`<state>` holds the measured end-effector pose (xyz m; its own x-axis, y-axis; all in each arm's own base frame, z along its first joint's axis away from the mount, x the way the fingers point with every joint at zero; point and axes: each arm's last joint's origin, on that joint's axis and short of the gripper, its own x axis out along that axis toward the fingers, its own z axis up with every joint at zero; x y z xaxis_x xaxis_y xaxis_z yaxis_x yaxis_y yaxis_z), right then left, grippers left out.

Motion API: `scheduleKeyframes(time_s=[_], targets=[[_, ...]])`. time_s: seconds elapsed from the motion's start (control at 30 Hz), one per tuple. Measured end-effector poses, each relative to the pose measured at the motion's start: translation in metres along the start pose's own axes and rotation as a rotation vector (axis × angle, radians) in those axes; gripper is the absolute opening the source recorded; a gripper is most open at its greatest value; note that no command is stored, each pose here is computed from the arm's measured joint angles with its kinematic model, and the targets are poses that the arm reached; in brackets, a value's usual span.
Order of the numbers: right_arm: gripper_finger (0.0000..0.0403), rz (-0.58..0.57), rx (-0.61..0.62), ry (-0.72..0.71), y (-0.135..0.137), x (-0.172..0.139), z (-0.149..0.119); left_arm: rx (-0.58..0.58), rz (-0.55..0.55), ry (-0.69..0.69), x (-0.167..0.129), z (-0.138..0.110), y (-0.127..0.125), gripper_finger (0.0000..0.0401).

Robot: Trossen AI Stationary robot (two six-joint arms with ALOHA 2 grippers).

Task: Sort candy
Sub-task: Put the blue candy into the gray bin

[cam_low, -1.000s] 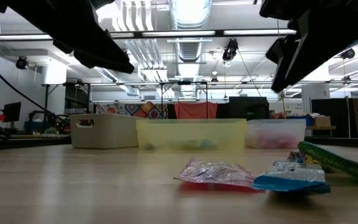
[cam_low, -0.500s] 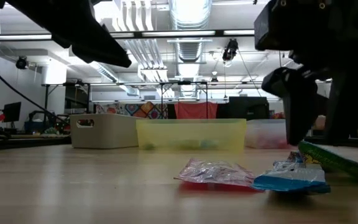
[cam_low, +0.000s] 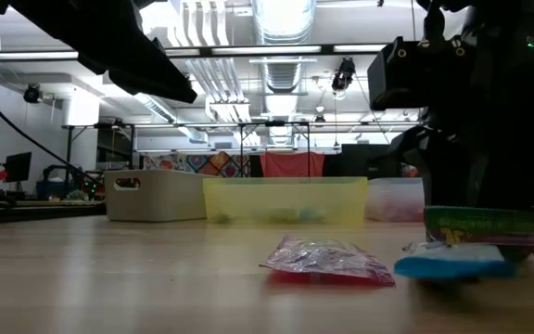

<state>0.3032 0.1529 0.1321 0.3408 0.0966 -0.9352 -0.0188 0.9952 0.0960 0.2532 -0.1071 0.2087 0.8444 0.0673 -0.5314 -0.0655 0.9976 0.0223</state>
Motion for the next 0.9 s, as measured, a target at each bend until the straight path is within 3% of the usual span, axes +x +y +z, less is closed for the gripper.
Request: scheduleKeyframes(time_s=[0.33, 0.63, 0.77, 0.9], targets=[[0.0061, -0.006, -0.02, -0.013, -0.001, -0.005, 0.0, 0.0, -0.004, -0.019, 0.0, 0.002, 0.0, 0.0141], [0.0011, -0.007, -0.059, -0.066, -0.001, -0.021, 0.004, -0.032, -0.023, -0.086, 0.0, 0.009, -0.002, 0.0141], [0.0009, -0.095, -0.054, -0.158, -0.005, -0.039, 0.008, -0.04, -0.038, -0.143, 0.004, 0.013, -0.005, 0.0141], [0.0009, -0.292, -0.049, -0.299, -0.011, -0.057, 0.013, -0.03, -0.051, -0.207, 0.015, 0.014, -0.011, 0.0141]])
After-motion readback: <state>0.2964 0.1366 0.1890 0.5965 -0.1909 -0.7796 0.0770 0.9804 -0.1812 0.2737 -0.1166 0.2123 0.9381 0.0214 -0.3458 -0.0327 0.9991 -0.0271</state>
